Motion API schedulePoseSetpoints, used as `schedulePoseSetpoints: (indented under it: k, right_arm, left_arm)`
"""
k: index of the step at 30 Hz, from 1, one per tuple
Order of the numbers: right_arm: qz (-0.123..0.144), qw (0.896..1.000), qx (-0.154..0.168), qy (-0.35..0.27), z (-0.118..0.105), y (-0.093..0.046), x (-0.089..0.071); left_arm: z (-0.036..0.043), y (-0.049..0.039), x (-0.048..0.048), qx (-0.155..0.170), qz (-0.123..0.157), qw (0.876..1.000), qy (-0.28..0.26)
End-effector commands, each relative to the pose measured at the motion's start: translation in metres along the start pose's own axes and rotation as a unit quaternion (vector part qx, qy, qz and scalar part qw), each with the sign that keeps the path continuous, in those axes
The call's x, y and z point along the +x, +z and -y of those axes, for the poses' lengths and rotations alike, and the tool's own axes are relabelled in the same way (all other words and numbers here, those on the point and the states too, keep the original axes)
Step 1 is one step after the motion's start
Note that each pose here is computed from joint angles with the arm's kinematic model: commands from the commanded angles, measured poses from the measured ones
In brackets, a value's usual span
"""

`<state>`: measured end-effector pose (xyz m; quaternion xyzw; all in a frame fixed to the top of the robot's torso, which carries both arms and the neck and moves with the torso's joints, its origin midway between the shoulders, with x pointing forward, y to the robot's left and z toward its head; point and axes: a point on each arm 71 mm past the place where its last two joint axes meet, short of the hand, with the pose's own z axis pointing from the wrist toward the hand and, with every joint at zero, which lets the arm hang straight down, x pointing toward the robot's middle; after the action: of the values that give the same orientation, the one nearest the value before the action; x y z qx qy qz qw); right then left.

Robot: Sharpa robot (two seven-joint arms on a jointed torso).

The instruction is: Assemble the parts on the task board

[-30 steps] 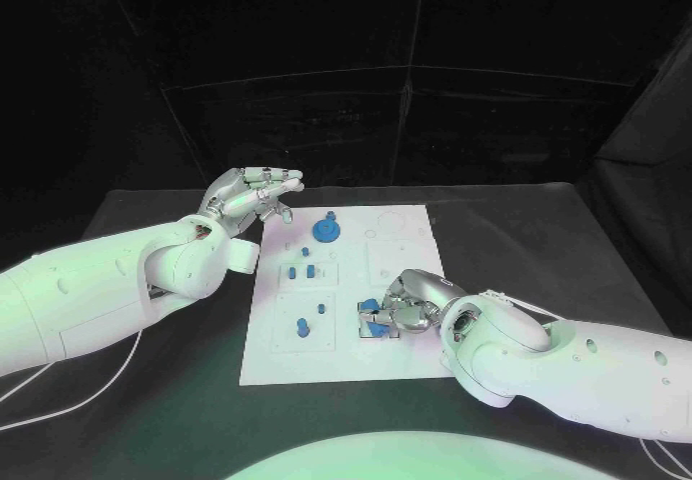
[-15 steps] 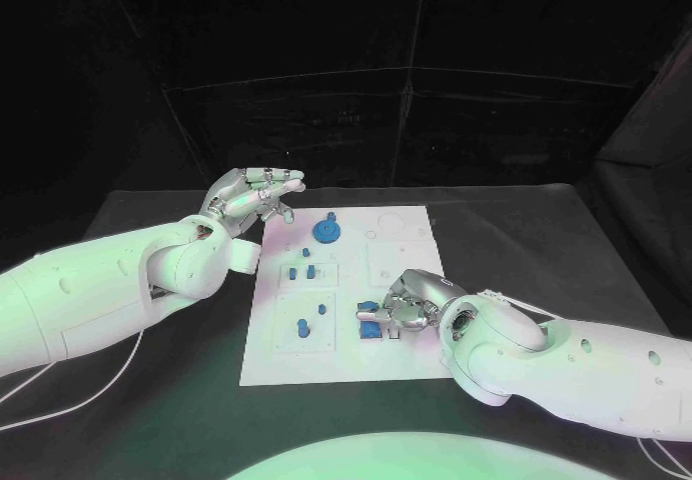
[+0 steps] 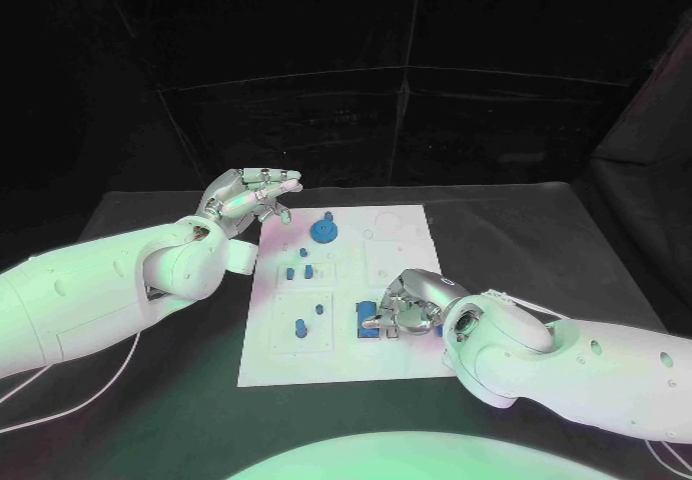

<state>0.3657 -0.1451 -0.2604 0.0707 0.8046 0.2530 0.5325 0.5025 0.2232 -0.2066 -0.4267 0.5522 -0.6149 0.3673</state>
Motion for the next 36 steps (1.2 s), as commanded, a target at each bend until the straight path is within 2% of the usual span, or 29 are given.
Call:
schedulePoseSetpoints:
  k: [1,13,22,27,31,36]
  right_arm:
    - [-0.008,0.999,-0.032,-0.007,-0.005,-0.001,0.0]
    - [-0.002,1.0,-0.017,-0.023,0.0,0.007,0.001]
    - [0.011,0.999,-0.027,-0.015,-0.003,0.007,0.0]
    - [0.027,0.998,-0.045,0.017,0.001,-0.001,-0.007]
    - [0.023,0.998,-0.057,0.02,0.01,-0.012,-0.016]
    - [0.026,0.999,-0.036,-0.009,0.034,-0.025,-0.035]
  left_arm:
    - [0.0011,0.0005,0.0011,0.002,-0.004,1.0,-0.004]
    - [0.001,0.0005,0.0011,0.002,-0.005,1.0,-0.004]
    - [0.0014,-0.0006,-0.0001,0.002,-0.003,1.0,-0.003]
    - [0.0016,-0.0013,-0.001,0.002,-0.003,1.0,-0.003]
    - [0.0018,-0.0019,-0.0021,0.002,-0.002,1.0,-0.003]
    - [0.0019,-0.0023,-0.0031,0.001,-0.001,1.0,-0.002]
